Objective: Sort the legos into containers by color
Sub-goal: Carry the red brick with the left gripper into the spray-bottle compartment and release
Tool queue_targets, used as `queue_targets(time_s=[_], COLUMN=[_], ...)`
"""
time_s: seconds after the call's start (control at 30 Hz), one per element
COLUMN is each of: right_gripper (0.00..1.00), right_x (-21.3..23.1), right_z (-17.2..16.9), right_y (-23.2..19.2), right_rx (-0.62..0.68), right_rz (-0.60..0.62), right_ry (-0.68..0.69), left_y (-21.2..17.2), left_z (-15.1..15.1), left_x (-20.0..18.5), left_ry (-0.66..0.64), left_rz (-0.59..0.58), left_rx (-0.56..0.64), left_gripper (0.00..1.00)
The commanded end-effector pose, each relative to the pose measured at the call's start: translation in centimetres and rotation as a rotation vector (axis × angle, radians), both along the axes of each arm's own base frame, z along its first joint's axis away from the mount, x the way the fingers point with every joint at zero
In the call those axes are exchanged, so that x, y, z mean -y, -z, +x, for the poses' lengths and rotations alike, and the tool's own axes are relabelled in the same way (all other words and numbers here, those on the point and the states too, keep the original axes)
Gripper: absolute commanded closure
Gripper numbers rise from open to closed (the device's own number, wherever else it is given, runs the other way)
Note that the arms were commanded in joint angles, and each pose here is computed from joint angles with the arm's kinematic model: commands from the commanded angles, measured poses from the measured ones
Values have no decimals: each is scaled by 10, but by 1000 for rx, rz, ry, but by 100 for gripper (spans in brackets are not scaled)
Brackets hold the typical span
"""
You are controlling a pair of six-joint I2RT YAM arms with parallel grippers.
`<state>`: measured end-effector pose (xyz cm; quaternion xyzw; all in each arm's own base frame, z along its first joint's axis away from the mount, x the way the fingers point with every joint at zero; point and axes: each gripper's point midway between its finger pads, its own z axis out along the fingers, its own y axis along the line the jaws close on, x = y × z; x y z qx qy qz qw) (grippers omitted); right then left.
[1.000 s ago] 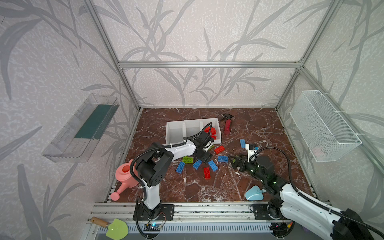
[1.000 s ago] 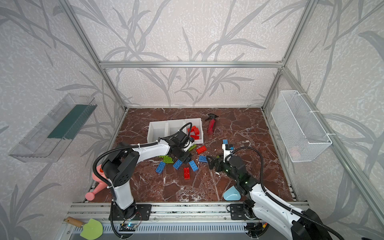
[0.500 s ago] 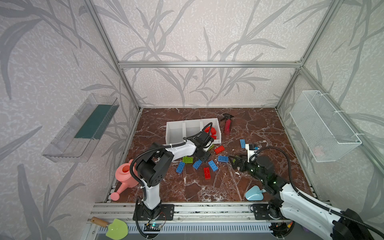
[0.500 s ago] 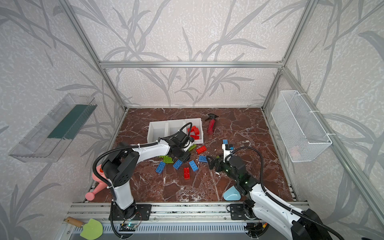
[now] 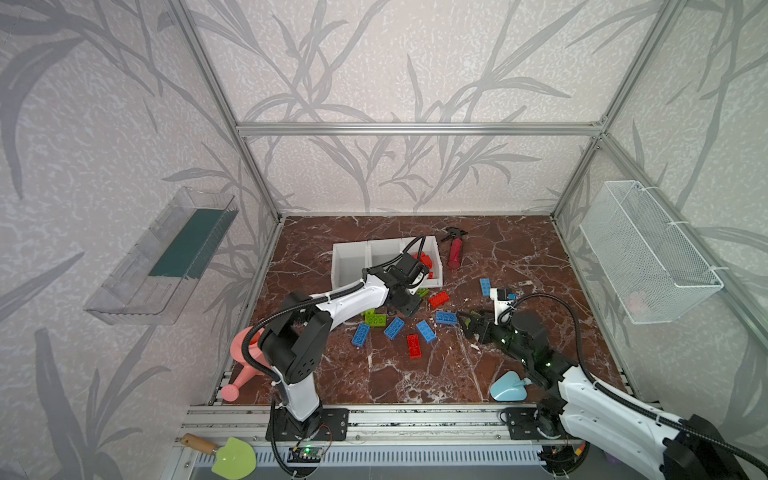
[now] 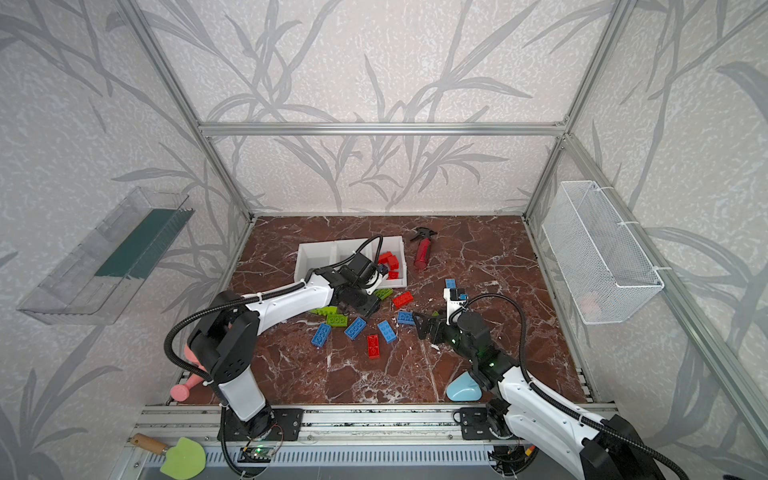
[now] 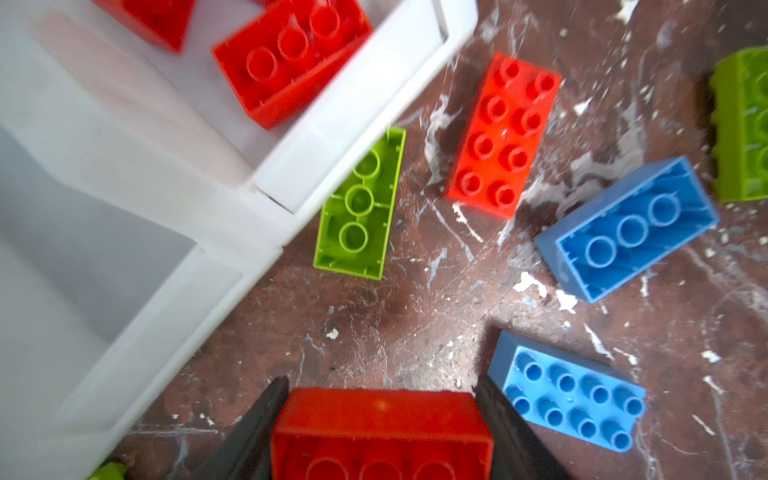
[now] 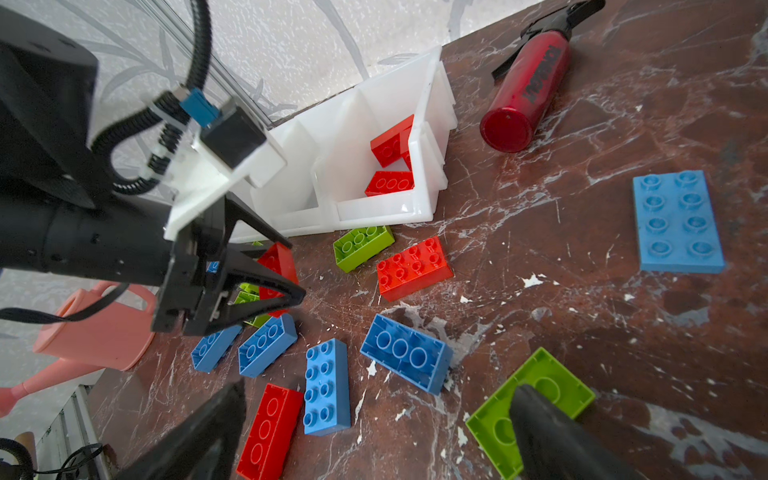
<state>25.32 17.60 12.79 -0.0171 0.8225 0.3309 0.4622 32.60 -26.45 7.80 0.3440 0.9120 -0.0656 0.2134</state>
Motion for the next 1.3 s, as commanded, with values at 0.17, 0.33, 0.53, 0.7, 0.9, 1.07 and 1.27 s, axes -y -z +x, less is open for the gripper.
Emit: queue_targets(time_s=[0.17, 0.33, 0.53, 0.7, 0.9, 1.07, 1.27], right_gripper=[0, 0, 0, 0, 0, 0, 0], right_x=[2, 2, 3, 2, 2, 1, 1], right_z=[2, 2, 3, 2, 2, 2, 3], right_y=[0, 1, 0, -1, 0, 0, 1], right_rx=[13, 10, 12, 10, 9, 6, 3], right_rz=[5, 3, 4, 10, 11, 11, 11], right_ry=[13, 15, 16, 11, 12, 8, 7], left_y=[-45, -51, -55, -54, -48, -44, -42], left_z=[23, 46, 76, 103, 134, 152, 159], left_x=[25, 38, 50, 55, 57, 57, 55], left_ry=[81, 96, 95, 76, 52, 39, 37], left_rz=[-55, -76, -111, -150, -156, -164, -168], left_rx=[65, 70, 77, 74, 82, 81, 71], left_gripper=[46, 46, 46, 47, 47, 47, 42])
